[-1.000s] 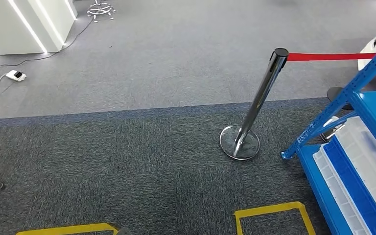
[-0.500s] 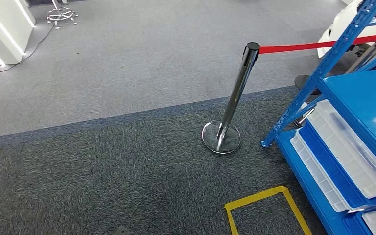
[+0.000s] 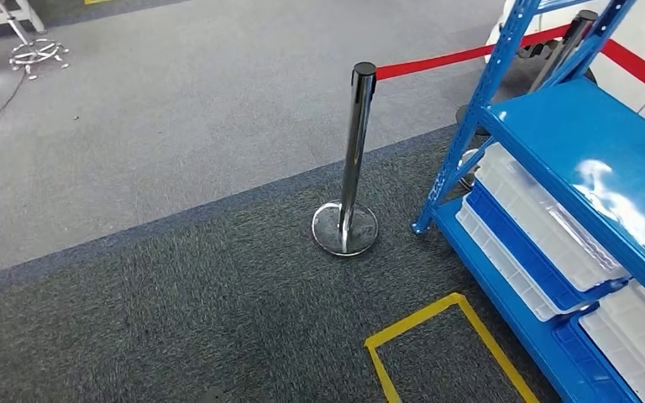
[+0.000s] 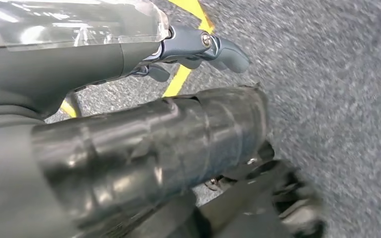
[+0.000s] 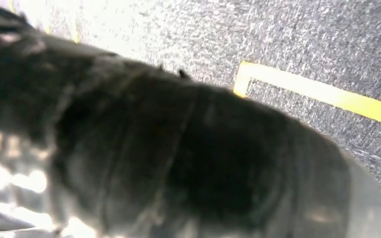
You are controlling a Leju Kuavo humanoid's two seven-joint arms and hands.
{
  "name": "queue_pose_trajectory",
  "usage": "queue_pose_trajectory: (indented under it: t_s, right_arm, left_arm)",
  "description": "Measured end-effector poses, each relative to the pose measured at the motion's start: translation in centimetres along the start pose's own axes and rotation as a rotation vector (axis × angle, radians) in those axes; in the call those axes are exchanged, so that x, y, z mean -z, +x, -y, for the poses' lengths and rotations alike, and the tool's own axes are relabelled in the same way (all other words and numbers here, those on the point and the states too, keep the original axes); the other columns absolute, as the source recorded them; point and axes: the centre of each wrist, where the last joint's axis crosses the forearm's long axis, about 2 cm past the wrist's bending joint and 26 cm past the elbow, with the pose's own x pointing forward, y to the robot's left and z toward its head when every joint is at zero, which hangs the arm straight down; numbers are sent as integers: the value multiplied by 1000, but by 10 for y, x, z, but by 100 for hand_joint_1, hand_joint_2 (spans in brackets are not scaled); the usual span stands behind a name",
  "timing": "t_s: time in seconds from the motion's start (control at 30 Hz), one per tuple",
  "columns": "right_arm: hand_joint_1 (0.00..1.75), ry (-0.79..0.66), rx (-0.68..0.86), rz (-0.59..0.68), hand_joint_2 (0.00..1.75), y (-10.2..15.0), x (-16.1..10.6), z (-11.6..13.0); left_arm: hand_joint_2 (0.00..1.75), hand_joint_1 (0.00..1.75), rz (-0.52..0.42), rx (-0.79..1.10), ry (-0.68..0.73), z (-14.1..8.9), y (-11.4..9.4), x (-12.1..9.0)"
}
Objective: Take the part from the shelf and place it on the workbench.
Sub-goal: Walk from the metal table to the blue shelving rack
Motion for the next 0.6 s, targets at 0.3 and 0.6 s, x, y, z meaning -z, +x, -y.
queue_pose_trajectory:
  t_s: [0.3,0.6]
  right_arm:
    - [0,2,3,-2,0,0,-1,-1]
    - [0,1,4,-4,0,0,-1,-1]
  left_arm:
    - [0,0,-6,1,2,-1,-3,-1]
    - [0,0,-4,0,1,-1,-3,-1]
